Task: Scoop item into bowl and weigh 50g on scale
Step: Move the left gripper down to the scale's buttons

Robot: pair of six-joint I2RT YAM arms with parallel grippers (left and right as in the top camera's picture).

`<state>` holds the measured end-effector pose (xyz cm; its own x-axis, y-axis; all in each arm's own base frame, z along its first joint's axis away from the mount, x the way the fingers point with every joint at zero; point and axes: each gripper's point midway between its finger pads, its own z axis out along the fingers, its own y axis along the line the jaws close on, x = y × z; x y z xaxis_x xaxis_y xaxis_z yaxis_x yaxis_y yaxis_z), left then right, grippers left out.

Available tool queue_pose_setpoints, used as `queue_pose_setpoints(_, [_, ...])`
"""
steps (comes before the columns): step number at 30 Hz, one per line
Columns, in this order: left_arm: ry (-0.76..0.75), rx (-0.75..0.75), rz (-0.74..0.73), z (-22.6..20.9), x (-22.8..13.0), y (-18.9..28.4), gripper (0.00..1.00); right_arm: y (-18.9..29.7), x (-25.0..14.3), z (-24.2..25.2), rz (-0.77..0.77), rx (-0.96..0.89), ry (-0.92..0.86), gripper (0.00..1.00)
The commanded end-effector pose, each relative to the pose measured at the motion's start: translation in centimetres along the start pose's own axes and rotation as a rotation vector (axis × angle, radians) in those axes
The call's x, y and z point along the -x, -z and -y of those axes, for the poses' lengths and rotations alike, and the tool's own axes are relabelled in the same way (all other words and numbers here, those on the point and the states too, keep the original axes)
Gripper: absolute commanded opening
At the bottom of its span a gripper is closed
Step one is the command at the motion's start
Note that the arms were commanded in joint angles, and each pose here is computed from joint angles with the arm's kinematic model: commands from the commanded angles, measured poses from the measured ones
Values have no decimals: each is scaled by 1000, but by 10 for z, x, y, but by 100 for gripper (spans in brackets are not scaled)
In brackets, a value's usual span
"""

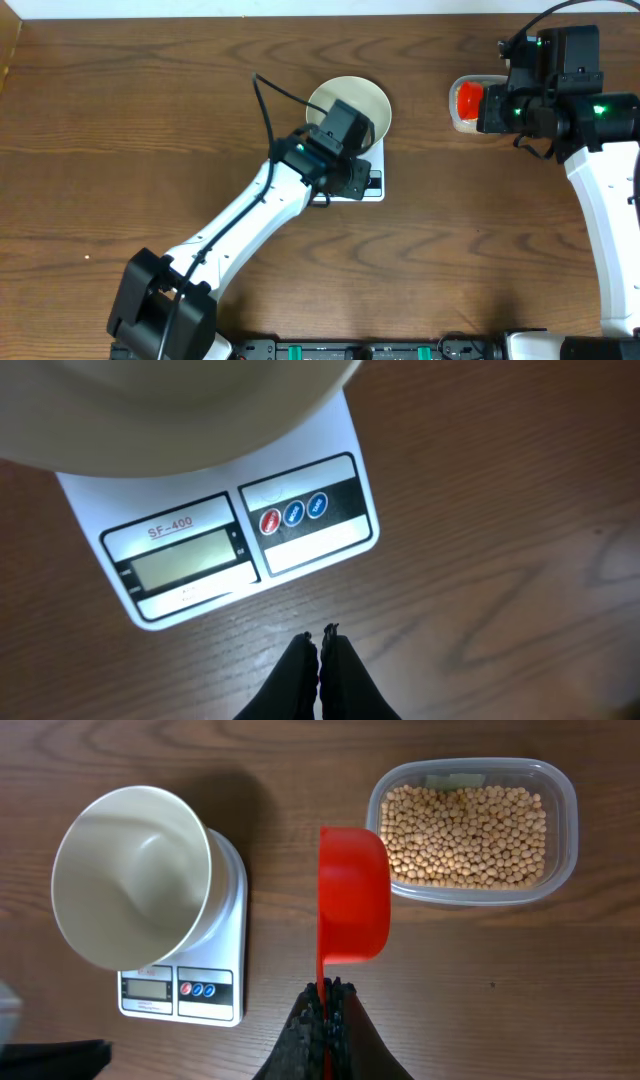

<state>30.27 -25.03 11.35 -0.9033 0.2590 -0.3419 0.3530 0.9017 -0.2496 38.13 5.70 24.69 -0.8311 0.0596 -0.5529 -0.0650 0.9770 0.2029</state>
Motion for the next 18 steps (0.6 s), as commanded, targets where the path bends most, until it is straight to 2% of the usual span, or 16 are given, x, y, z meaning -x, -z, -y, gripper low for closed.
queue_pose_setpoints(1, [12,46,2,-10,-8,-7,7,0,-1,-5,-4,36,6,1])
queue_pose_setpoints(8, [8,37,26,-15,-16,-27,7,8,9,-12,29,192,-38,1])
queue_pose_setpoints(13, [5,26,58,-16,-14,-35,7,20,17,5,63,287,-75,1])
queue_pose_setpoints(18, [-7,19,77,-15,-8,-48,8,28,20,31,90,280,-134,1])
